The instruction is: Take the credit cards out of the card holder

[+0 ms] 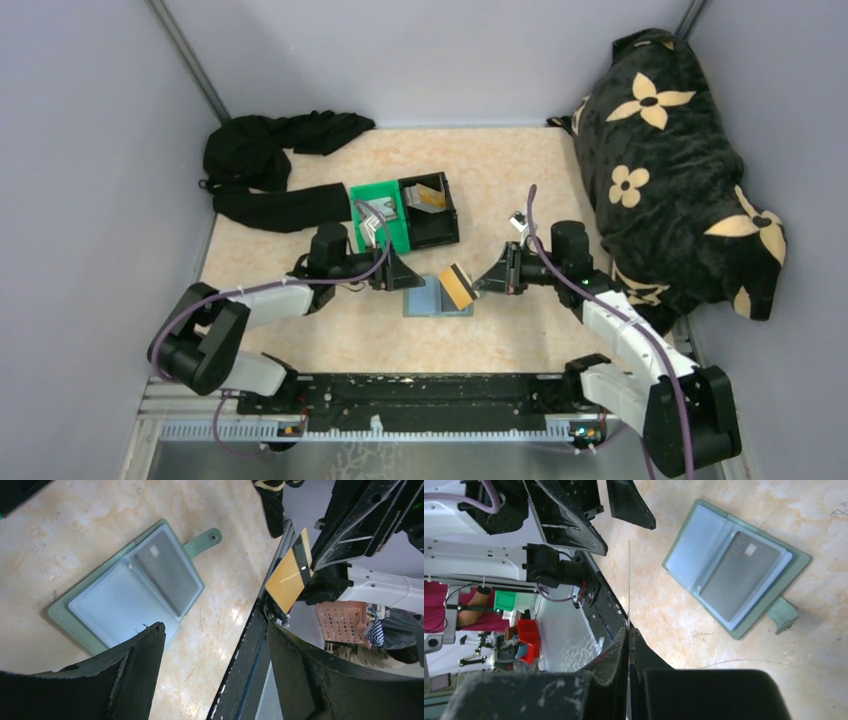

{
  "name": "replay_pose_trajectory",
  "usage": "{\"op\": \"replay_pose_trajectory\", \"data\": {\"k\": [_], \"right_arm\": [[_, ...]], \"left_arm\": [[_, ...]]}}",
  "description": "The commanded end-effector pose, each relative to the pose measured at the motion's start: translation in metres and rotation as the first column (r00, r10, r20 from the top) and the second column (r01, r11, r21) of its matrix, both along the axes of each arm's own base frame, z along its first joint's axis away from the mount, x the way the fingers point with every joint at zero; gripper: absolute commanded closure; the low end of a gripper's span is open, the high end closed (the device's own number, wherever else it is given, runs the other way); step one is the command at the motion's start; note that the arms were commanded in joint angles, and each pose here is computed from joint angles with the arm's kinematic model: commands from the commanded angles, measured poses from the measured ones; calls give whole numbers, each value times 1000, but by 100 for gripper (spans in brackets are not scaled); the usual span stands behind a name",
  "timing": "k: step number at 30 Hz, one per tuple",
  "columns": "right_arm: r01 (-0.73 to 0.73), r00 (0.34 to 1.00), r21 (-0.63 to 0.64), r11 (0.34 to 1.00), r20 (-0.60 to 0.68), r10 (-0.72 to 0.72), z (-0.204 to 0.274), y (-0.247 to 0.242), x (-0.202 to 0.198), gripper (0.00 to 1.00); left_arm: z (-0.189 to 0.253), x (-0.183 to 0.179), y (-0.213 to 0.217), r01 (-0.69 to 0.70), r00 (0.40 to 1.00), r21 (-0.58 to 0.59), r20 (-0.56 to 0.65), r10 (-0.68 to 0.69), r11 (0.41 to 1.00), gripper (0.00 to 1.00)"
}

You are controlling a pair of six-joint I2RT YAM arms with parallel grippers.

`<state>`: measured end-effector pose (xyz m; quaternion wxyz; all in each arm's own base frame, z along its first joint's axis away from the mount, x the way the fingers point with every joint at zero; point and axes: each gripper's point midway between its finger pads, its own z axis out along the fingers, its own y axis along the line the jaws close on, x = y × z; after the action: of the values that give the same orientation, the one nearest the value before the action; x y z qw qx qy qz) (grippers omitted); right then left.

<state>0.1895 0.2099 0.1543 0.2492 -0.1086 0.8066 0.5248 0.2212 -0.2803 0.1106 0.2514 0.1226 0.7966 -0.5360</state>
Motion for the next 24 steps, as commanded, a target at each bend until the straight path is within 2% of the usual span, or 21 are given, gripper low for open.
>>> {"op": "replay_pose_trajectory", "data": {"k": [1,3,6,13,15,22,24], "right_arm": [[-42,999,30,999,24,42,9,7,-10,100],[-51,999,33,998,19,51,8,9,-13,100],[-74,997,36,997,24,73,9,13,-18,100],[-93,996,39,995,10,92,3,18,-21,100],[-97,995,43,994,10,96,4,19,-21,100],[-111,994,51,992,1,112,4,21,-24,100],[-112,994,51,992,1,113,4,21,-25,100]], "left_arm": [[30,-4,-15,108,991,-122,91,-97,987,19],[39,-9,-20,143,985,-162,116,-125,976,19],[42,-17,-31,200,973,-158,147,-177,967,12],[49,-36,-51,304,942,-158,198,-271,940,15],[47,-41,-55,326,935,-155,195,-295,933,20],[43,-44,-62,349,929,-158,187,-319,924,50],[43,-44,-63,348,931,-164,180,-319,923,64]]}}
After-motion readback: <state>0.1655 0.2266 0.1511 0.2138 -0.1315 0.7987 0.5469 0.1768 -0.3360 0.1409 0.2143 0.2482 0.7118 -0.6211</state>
